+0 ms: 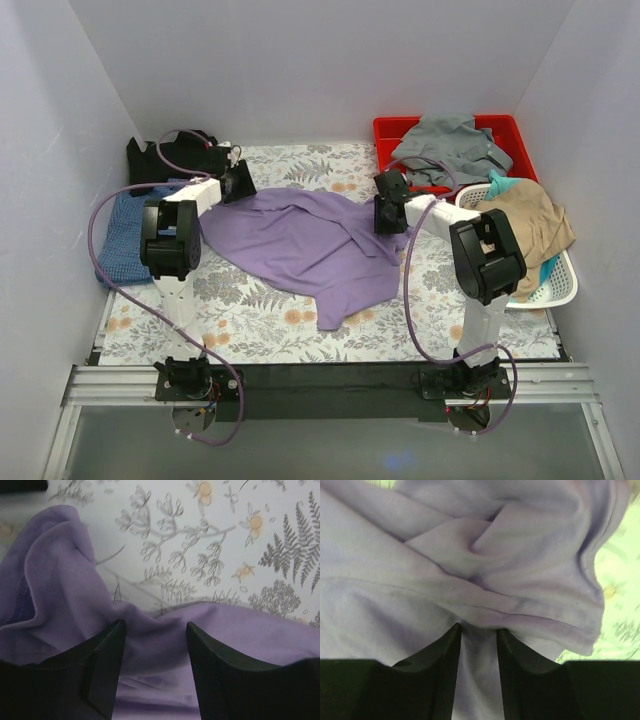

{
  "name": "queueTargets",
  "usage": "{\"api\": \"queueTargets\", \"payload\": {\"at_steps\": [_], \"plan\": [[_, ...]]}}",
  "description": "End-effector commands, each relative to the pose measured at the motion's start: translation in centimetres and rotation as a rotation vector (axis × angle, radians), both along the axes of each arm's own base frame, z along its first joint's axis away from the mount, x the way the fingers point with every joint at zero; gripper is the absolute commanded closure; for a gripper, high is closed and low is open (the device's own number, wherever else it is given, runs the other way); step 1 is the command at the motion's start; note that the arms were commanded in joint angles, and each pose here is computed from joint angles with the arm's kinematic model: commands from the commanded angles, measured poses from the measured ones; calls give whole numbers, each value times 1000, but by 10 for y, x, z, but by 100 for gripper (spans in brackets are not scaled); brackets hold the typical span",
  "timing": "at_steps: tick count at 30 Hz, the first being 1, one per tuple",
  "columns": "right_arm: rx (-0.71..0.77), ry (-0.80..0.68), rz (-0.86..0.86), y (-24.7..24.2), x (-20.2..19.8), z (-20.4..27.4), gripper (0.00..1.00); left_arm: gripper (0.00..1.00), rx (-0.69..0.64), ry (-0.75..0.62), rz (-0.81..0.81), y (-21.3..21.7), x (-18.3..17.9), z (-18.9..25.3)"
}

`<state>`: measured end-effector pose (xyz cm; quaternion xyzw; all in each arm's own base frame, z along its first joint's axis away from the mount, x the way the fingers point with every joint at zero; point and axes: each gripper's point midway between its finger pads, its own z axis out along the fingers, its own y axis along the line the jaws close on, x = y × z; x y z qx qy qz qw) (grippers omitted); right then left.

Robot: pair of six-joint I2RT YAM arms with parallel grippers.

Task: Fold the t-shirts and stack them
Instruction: Flatten the tshirt out

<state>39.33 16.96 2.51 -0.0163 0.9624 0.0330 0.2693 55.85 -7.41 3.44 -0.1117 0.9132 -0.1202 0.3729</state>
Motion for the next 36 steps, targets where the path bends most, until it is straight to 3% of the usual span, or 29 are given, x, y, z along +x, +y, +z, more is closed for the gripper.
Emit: {"api": "queueTargets", "payload": {"at_steps": [1, 8, 15, 18, 21, 26, 30, 34, 36], "plan": [[-78, -11, -49, -21, 23, 6, 59, 50, 10, 197, 107, 13, -66, -17], [-145, 6, -22, -48, 31, 11, 59, 50, 14, 344, 155, 21, -153, -14], [-237, 0, -31, -83, 4, 25, 59, 52, -63, 367, 130, 12, -230, 13], [-252, 14, -44, -96, -18, 25, 59, 53, -63, 318, 130, 13, -246, 34], [-214, -36, -39, -95, -26, 43, 59, 52, -44, 220, 116, 17, -238, 63], [-53, -184, 40, -67, -15, 87, 57, 49, 25, 87, 135, 29, -193, 100], [56, -204, 127, -38, 1, 92, 56, 50, -67, 104, 45, 4, -172, 103], [120, -180, 174, -16, 20, 82, 56, 52, -226, 154, -73, -31, -181, 94], [149, -163, 191, -7, 26, 71, 56, 55, -243, 178, -87, -37, -192, 83]]}}
